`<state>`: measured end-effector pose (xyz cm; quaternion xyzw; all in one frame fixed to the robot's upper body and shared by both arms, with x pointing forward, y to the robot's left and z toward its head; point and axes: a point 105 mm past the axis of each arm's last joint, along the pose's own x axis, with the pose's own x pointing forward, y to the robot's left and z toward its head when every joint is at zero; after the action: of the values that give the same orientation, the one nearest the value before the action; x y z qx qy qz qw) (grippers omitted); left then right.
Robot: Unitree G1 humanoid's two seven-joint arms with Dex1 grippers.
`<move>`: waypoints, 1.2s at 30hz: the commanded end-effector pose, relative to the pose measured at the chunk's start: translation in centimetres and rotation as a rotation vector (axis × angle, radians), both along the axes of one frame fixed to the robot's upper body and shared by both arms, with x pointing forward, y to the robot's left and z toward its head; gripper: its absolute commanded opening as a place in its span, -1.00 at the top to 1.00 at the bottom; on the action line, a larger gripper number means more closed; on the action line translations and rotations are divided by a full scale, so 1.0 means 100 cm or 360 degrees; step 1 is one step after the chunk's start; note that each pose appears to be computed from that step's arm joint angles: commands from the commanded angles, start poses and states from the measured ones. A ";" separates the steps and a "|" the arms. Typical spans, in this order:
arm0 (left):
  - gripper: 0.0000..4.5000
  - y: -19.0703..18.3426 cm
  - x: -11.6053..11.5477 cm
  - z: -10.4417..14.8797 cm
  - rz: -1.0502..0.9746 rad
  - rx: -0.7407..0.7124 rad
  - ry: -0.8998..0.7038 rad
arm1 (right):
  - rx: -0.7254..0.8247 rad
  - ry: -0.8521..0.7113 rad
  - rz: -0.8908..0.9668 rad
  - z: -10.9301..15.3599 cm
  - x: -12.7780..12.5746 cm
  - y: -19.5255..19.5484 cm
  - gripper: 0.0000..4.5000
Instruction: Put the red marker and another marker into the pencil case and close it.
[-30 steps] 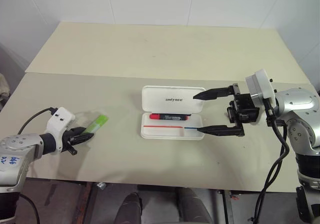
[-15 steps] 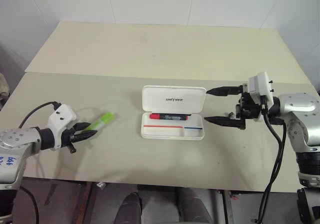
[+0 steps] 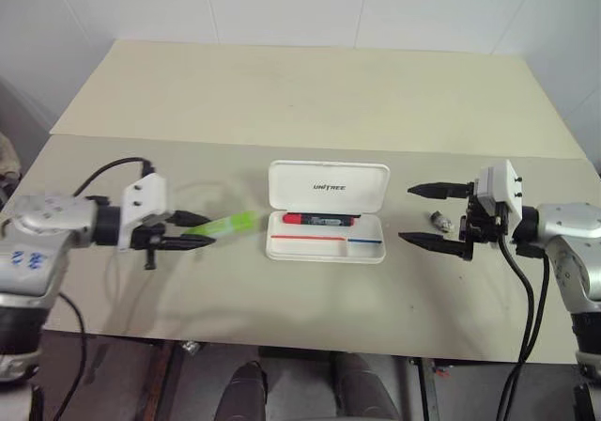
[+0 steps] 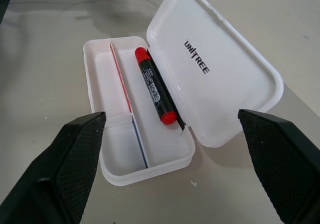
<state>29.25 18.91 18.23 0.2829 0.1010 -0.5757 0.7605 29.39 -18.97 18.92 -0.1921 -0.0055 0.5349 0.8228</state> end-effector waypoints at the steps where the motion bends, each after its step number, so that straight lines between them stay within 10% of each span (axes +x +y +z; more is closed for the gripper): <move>1: 0.51 -0.021 0.005 0.007 -0.0130 -0.0017 -0.0007 | 0.0041 -0.0094 -0.0043 0.013 -0.008 -0.002 -1.00; 36: 0.51 -0.106 0.040 -0.027 -0.0564 0.0057 0.0043 | 0.0146 -0.0126 -0.0359 0.005 -0.042 -0.005 -1.00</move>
<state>33.10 8.86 14.15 0.2844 0.0936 -0.6991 0.6493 25.51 -19.61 18.38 -0.1701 -0.0162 0.4344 0.8844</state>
